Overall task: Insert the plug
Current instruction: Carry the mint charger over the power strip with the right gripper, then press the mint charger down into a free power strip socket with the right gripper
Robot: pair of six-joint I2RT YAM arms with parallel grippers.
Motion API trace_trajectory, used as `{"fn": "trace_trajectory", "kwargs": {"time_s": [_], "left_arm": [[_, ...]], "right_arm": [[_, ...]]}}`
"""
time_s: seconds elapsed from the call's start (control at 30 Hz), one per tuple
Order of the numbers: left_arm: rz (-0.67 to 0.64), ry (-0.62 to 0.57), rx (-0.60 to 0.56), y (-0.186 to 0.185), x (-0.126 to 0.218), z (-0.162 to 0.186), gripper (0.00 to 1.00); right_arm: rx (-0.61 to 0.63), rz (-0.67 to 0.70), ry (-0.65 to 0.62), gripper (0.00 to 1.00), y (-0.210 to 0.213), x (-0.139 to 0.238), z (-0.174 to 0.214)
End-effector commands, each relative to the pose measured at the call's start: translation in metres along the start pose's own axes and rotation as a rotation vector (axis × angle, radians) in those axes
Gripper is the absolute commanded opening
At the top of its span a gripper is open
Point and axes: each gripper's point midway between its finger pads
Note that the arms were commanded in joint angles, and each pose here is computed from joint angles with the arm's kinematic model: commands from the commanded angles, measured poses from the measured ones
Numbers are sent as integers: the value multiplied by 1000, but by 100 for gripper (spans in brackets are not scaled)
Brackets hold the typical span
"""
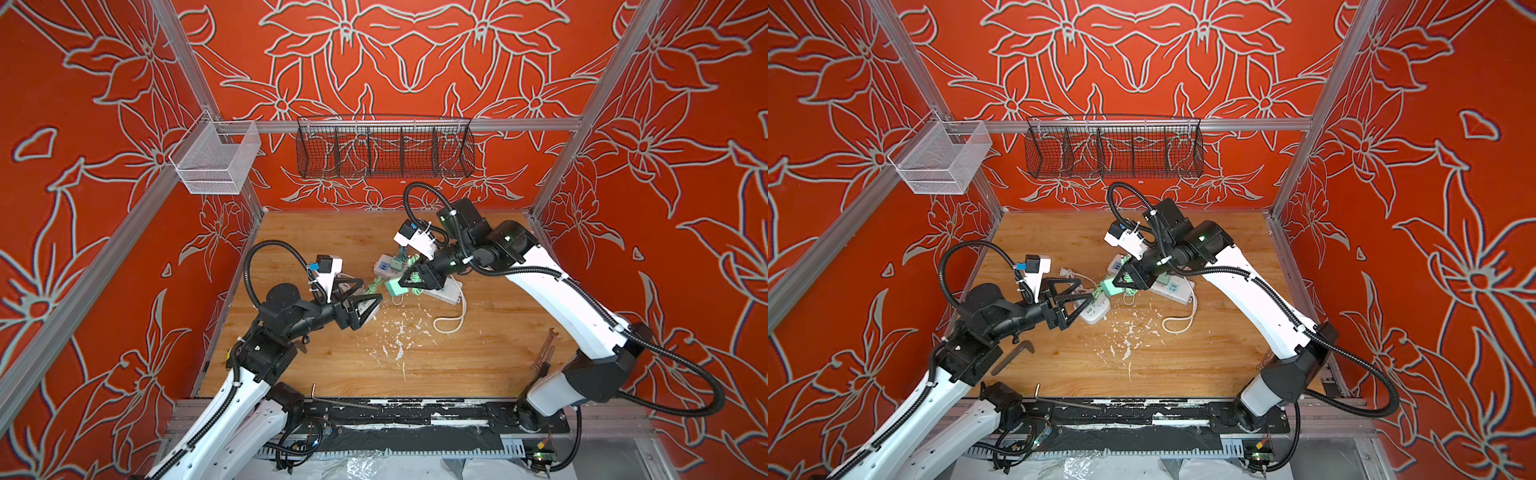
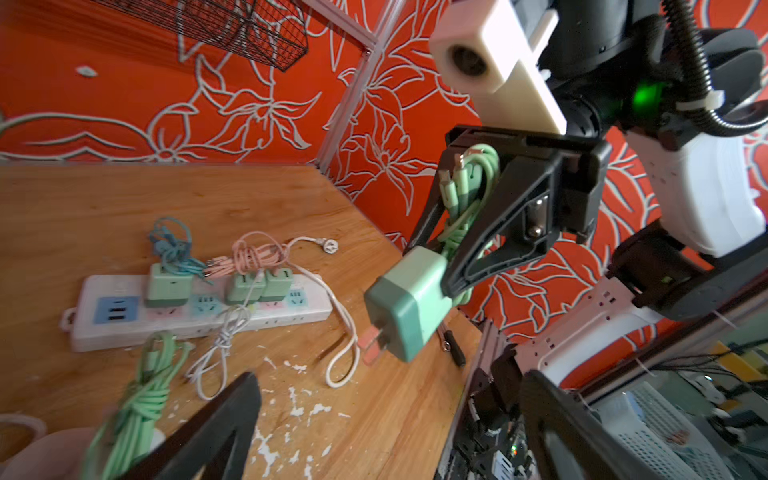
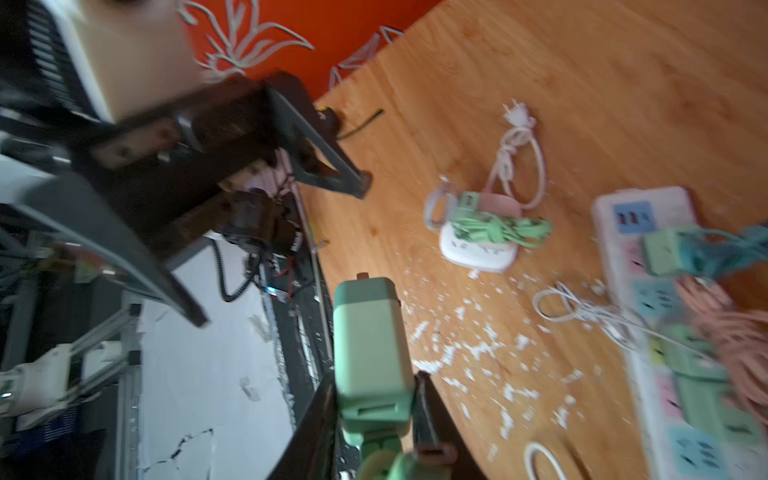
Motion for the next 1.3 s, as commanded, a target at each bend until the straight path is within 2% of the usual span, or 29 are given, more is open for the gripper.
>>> {"fn": "trace_trajectory", "kwargs": {"time_s": [0.0, 0.17, 0.3, 0.57, 0.83, 1.27], "left_arm": [[-130, 176, -42, 17, 13, 28, 97], [-153, 222, -148, 12, 29, 24, 97], [-192, 268, -230, 15, 39, 25, 97], [-179, 268, -233, 16, 37, 32, 97], [-181, 265, -233, 19, 34, 36, 97], [-170, 260, -231, 20, 29, 38, 97]], "right_arm": [[80, 232, 119, 3, -49, 6, 16], [127, 389, 168, 2, -101, 17, 7], [153, 500, 286, 2, -144, 19, 13], [218, 599, 530, 3, -192, 7, 28], [239, 598, 677, 2, -218, -14, 52], [239, 592, 777, 2, -243, -38, 77]]}}
Point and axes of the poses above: each gripper's point midway between its finger pads, its own x axis back along the fingers, its own y axis along the line the jaws close on, z = x × y, and after that the axes turned 12 degrees about -x, right-handed
